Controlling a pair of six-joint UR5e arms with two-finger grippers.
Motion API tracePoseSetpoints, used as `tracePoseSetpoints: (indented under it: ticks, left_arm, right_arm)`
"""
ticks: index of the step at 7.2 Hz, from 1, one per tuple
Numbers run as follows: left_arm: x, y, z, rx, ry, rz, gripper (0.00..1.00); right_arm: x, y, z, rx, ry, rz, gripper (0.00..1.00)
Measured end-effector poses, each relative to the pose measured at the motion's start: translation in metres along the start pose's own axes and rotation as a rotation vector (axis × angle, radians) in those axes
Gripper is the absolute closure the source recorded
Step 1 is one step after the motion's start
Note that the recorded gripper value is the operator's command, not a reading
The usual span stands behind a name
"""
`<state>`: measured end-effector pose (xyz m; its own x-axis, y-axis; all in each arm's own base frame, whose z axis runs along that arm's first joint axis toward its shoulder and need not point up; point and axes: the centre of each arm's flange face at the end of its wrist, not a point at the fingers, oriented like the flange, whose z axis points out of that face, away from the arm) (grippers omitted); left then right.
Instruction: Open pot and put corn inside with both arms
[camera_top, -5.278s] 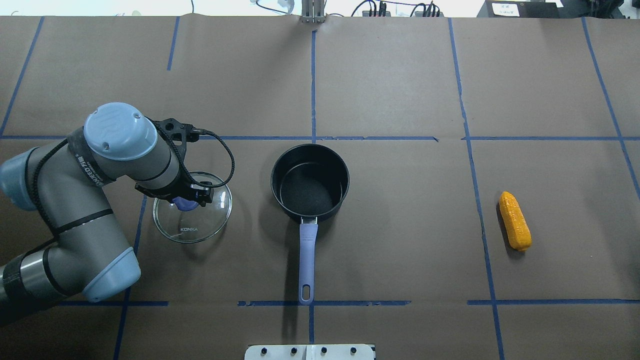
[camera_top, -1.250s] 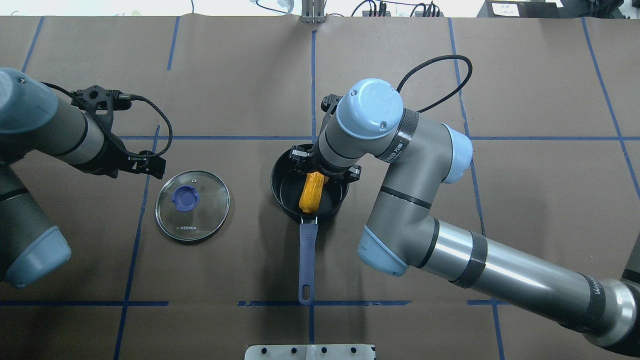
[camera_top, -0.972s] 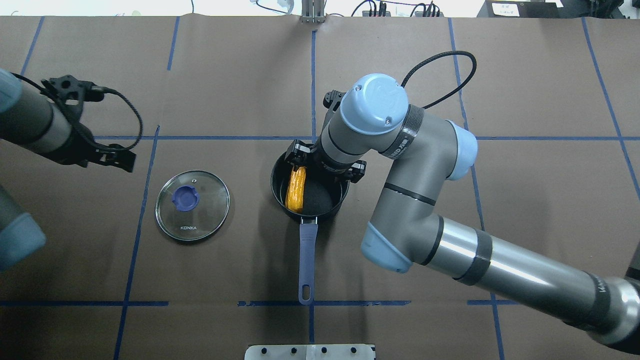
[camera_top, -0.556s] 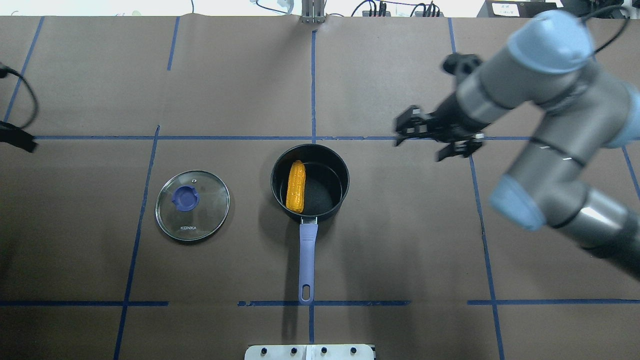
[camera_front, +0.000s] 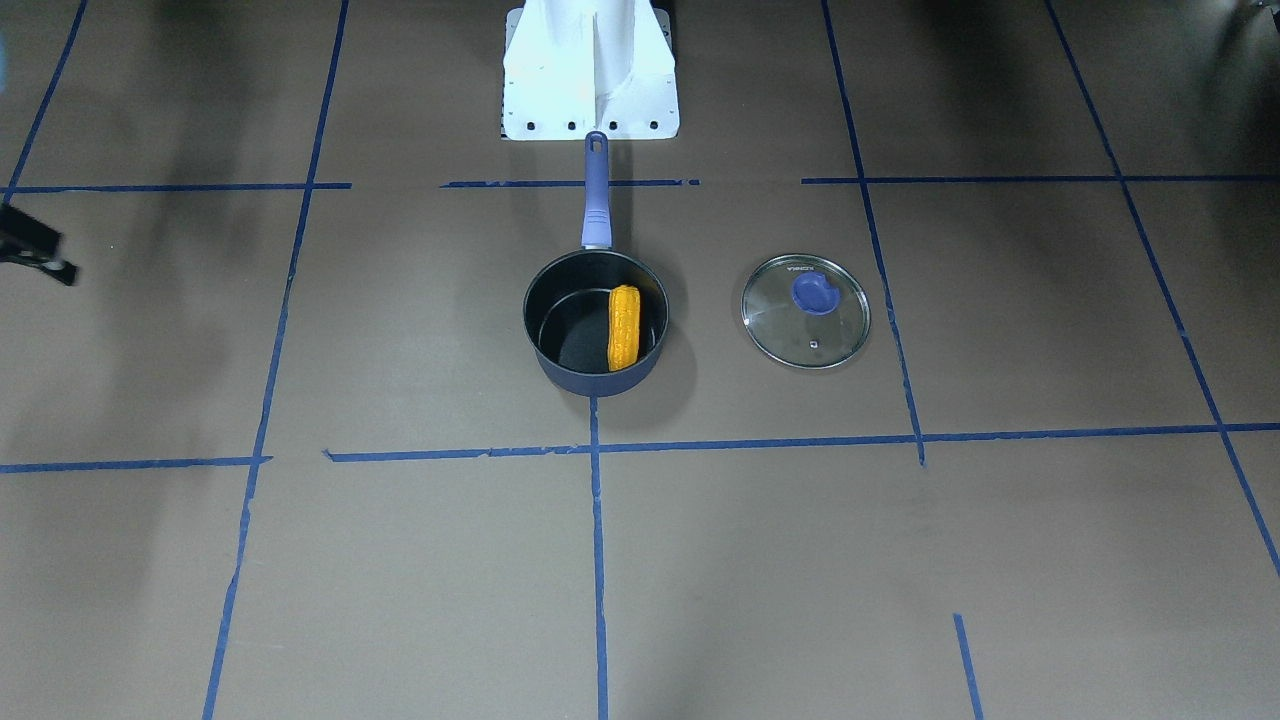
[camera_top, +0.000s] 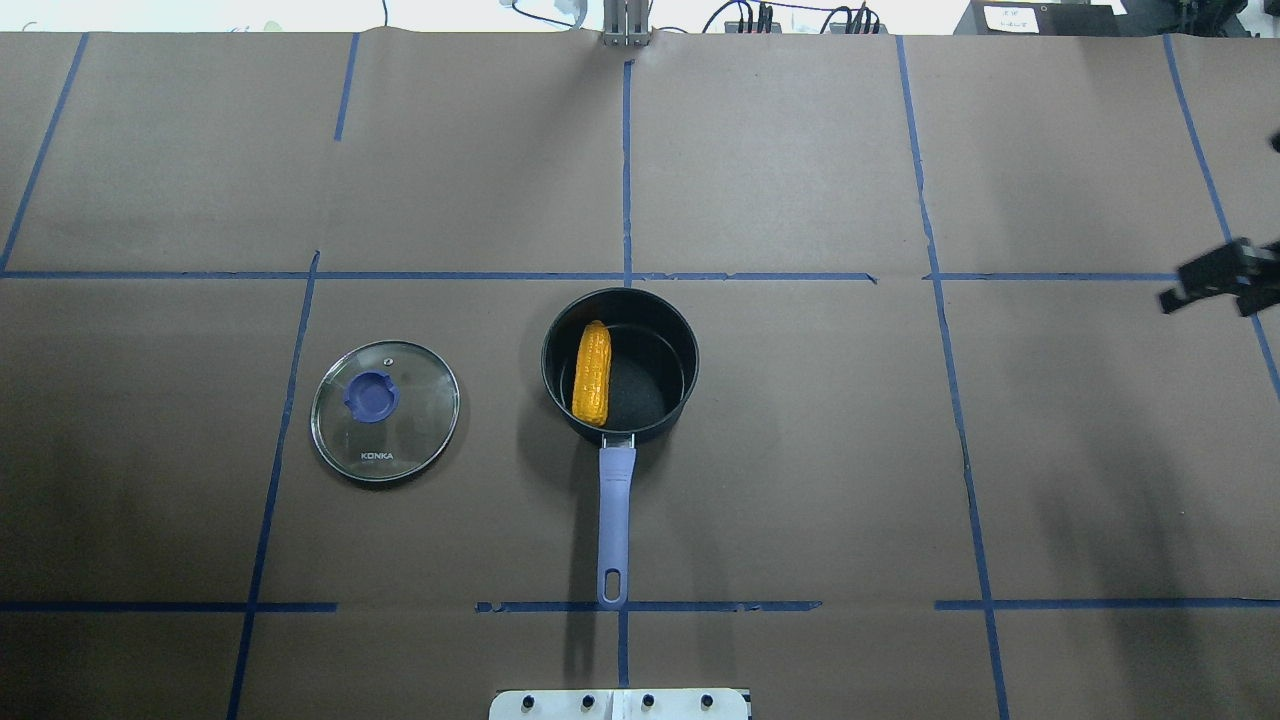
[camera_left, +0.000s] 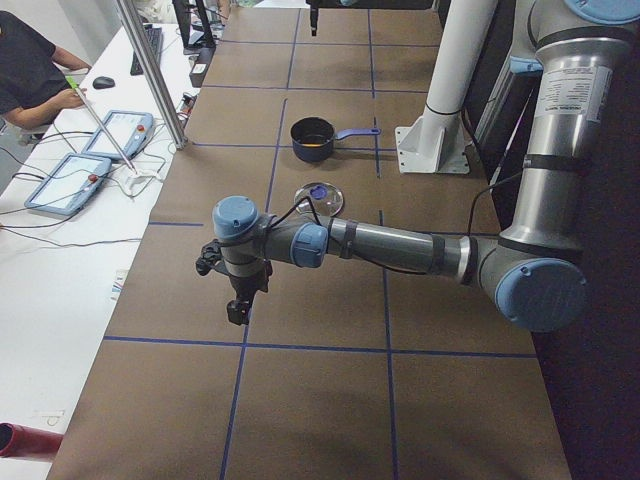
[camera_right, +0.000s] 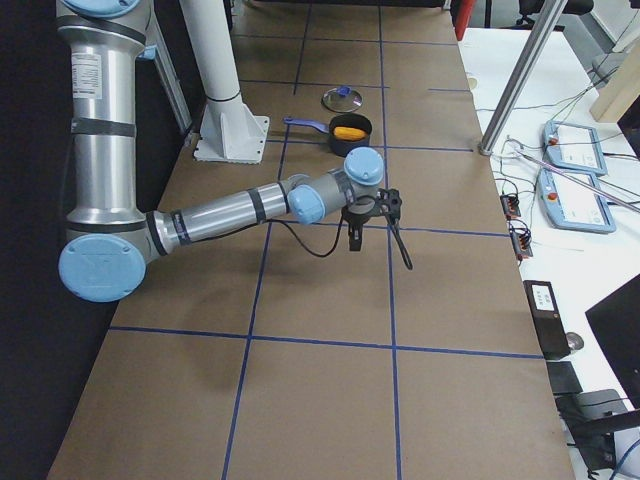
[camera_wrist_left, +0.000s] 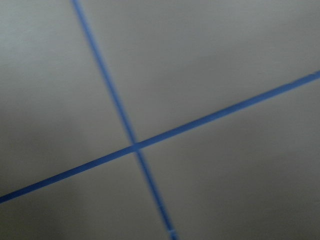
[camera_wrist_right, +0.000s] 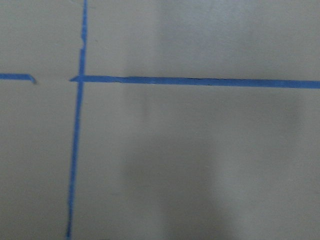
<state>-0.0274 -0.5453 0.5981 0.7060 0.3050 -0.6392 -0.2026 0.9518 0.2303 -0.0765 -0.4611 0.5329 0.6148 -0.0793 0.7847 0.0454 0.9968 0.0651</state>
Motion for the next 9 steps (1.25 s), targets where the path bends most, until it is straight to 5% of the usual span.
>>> tracePoseSetpoints:
  ticks: [3, 6, 9]
  left_arm:
    - [-0.003, 0.005, -0.003, -0.018, 0.061, -0.065, 0.00]
    - [0.009, 0.023, -0.007, -0.016, 0.111, -0.196, 0.00]
    - [0.014, 0.050, -0.001, -0.027, 0.123, -0.216, 0.00]
  right_arm:
    - [0.129, 0.032, -0.025, -0.023, 0.080, -0.089, 0.00]
    - [0.146, 0.037, -0.029, -0.030, 0.112, -0.094, 0.00]
    - [0.151, 0.039, -0.025, -0.038, 0.119, -0.079, 0.00]
